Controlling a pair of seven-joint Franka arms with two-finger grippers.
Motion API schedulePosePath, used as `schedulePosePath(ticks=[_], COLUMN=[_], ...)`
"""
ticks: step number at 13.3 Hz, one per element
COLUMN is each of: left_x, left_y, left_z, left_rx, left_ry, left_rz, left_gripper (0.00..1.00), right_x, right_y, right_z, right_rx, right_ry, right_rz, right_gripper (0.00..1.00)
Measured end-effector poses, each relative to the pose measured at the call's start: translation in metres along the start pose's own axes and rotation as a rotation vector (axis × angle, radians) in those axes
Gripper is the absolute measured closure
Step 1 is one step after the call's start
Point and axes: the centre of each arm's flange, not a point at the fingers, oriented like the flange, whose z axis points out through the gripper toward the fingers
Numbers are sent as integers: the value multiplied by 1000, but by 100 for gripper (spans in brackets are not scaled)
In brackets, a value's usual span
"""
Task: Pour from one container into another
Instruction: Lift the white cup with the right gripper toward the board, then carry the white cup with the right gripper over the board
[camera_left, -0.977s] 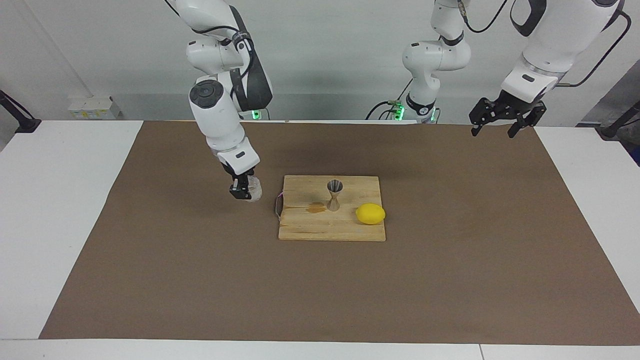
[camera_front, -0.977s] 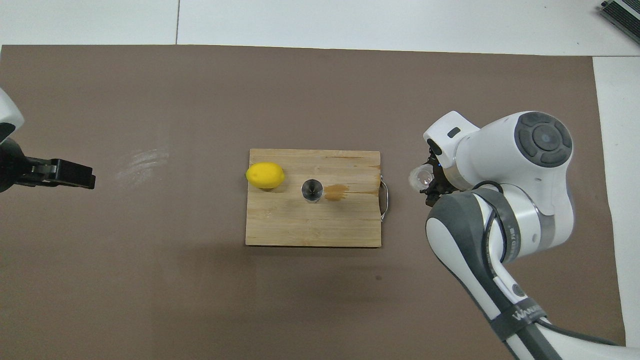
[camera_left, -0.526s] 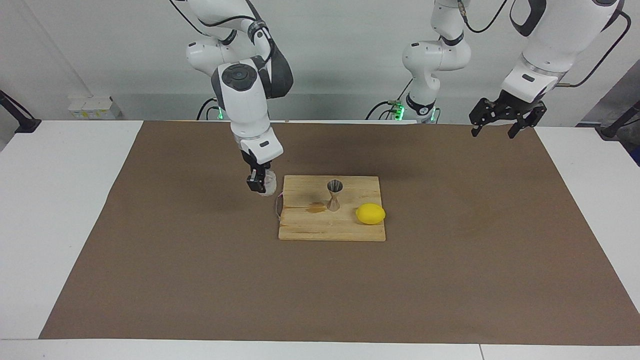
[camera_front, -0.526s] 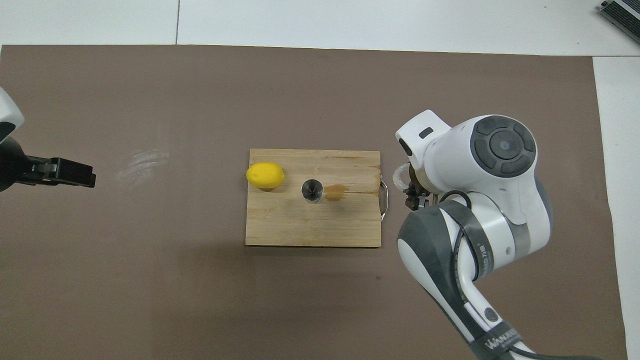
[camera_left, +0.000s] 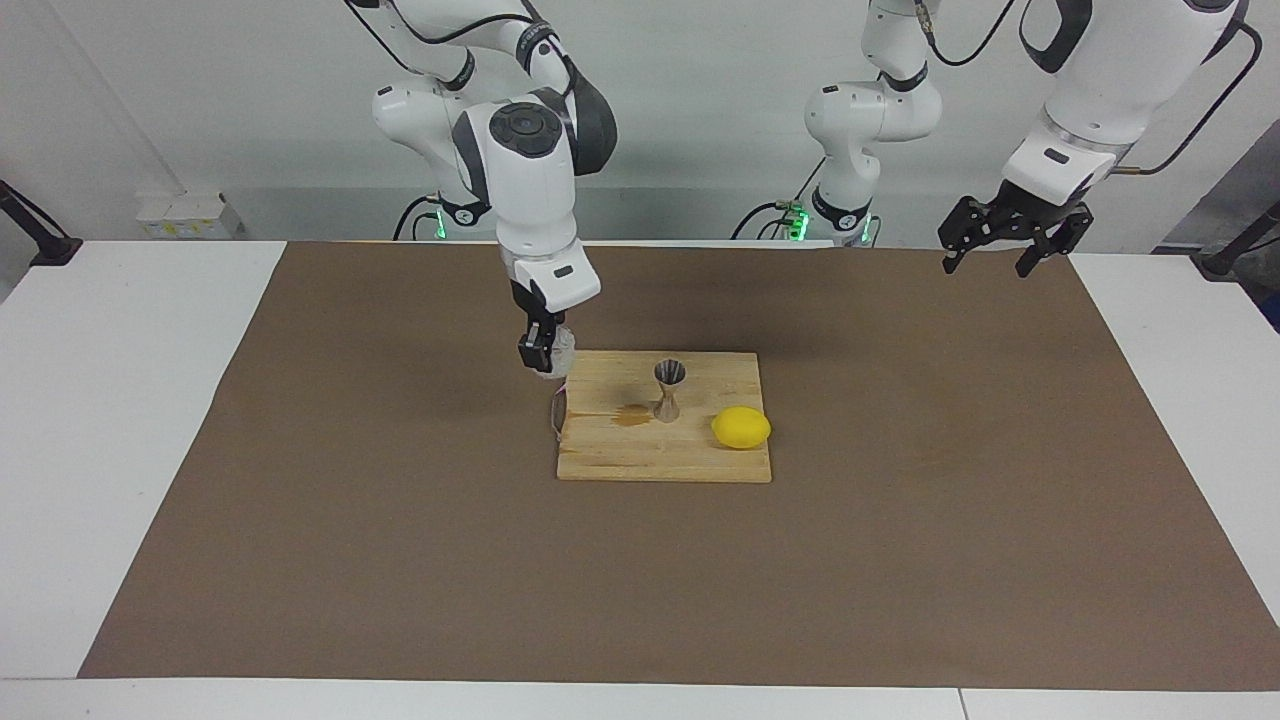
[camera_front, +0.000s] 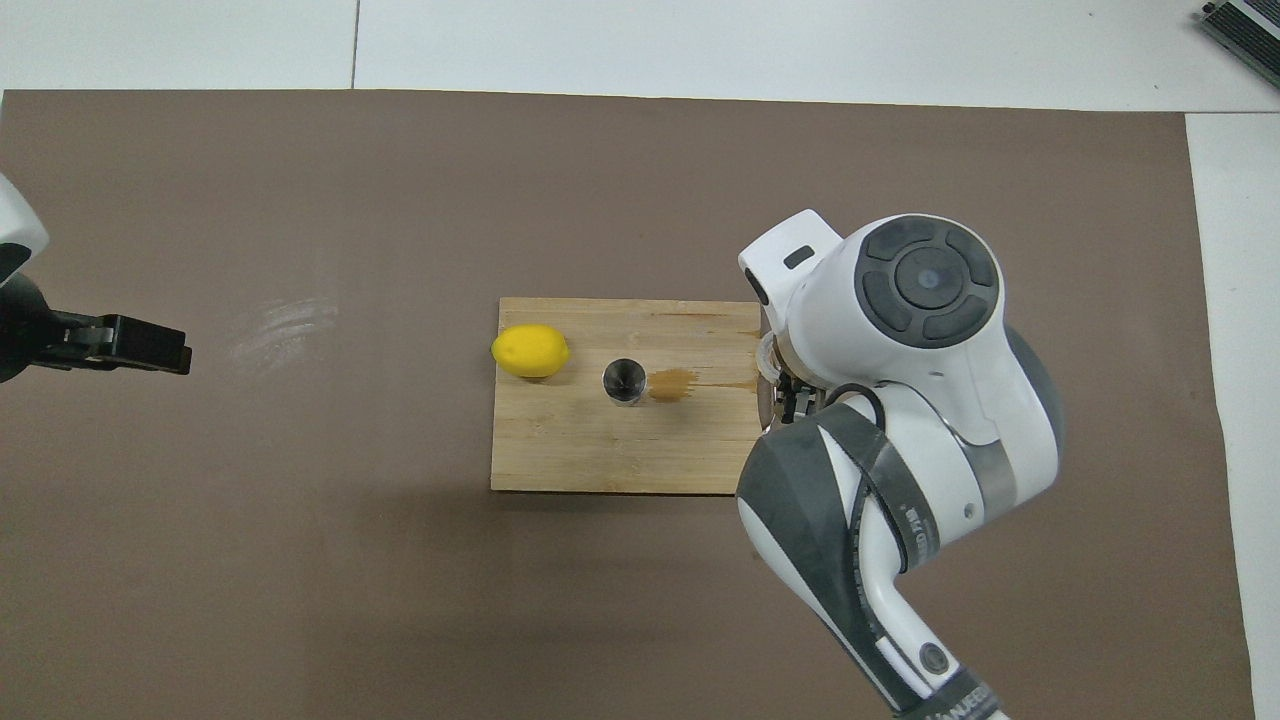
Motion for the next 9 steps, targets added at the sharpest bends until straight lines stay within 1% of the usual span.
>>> schedulePosePath(ticks=[5,8,9], left_x=[1,1,2], left_y=[0,0,-1], left_z=[-1,0,0], left_rx=[0,0,0], left_ry=[7,9,10], left_rz=[8,20,21], left_gripper=[0,0,0], right_x=[37,56,65], right_y=[-1,-1,-5], right_z=[5,15,19], right_rx=[6,18,17], right_ry=[-60,-89,-108], right_rz=[-13,-30,-42], right_gripper=[45,45,45])
